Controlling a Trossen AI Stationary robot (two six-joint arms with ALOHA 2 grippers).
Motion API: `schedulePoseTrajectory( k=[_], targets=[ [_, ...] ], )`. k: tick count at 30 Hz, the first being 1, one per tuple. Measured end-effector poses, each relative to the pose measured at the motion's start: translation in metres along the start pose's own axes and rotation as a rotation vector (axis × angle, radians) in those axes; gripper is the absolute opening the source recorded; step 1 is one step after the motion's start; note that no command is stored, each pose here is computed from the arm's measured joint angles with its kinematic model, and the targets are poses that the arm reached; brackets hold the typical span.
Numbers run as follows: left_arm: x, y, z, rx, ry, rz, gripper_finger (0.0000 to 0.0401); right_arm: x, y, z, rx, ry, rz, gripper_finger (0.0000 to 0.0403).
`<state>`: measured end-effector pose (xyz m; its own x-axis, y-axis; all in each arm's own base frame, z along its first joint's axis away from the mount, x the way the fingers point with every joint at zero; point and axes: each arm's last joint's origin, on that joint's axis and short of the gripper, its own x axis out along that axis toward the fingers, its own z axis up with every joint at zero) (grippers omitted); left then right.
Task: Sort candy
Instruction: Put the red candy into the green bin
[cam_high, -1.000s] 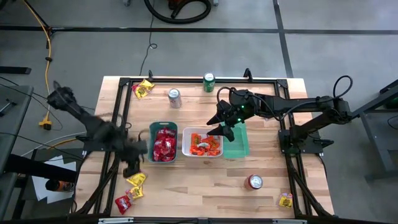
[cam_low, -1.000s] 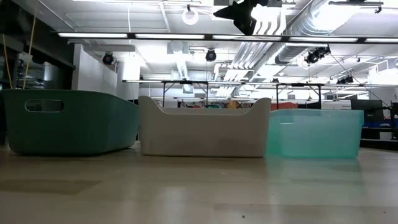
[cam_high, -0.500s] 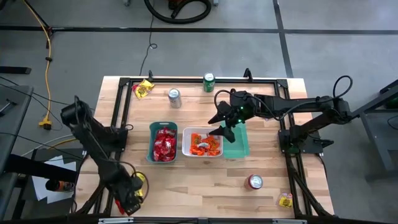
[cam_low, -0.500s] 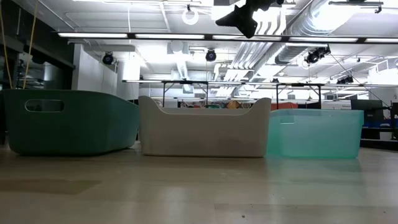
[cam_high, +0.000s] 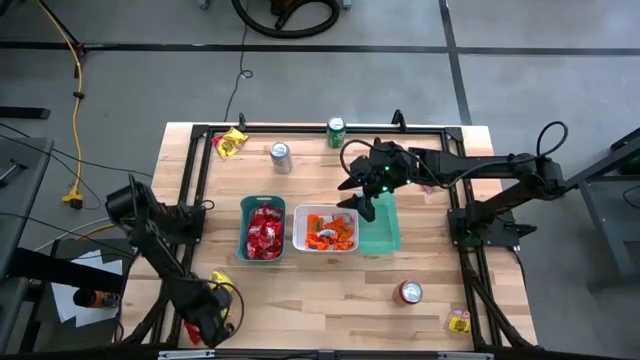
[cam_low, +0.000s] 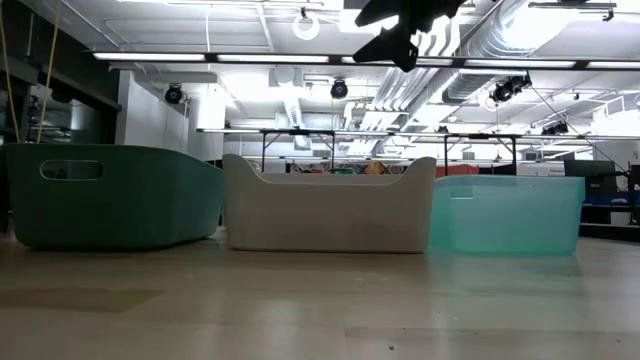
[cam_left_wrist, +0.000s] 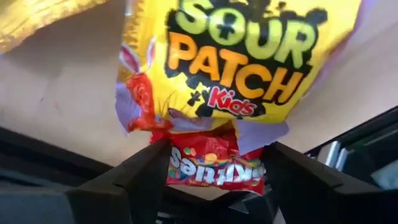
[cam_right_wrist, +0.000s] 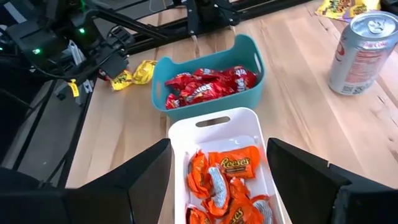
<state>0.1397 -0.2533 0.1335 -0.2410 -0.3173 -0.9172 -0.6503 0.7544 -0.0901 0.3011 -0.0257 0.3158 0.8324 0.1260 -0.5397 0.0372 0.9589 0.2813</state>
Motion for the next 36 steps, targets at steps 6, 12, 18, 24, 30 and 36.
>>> schedulePoseTrajectory(
  k=[6,12,18,24,30,36],
  targets=[
    [-0.007,0.000,-0.002,0.160,-0.003,-0.026,0.0115,-0.001,-0.004,0.001,0.009,0.000,-0.013,0.0261],
    [-0.058,0.004,-0.020,0.368,-0.003,-0.247,0.0020,-0.001,-0.006,0.001,0.012,-0.002,-0.018,0.0261],
    [-0.137,0.036,-0.033,0.639,-0.284,-0.552,0.0003,-0.001,-0.006,0.001,0.012,-0.002,-0.017,0.0261],
    [-0.194,0.085,0.009,0.579,-0.941,-0.412,0.0001,-0.001,-0.006,0.002,0.032,-0.016,-0.014,0.0261],
    [-0.220,0.119,0.063,0.480,-1.256,-0.060,0.0001,-0.001,-0.004,0.007,0.110,-0.060,0.006,0.0261],
    [-0.197,0.130,0.096,0.552,-1.345,-0.241,0.0000,-0.002,0.000,0.012,0.180,-0.091,0.106,0.0261]
  ],
)
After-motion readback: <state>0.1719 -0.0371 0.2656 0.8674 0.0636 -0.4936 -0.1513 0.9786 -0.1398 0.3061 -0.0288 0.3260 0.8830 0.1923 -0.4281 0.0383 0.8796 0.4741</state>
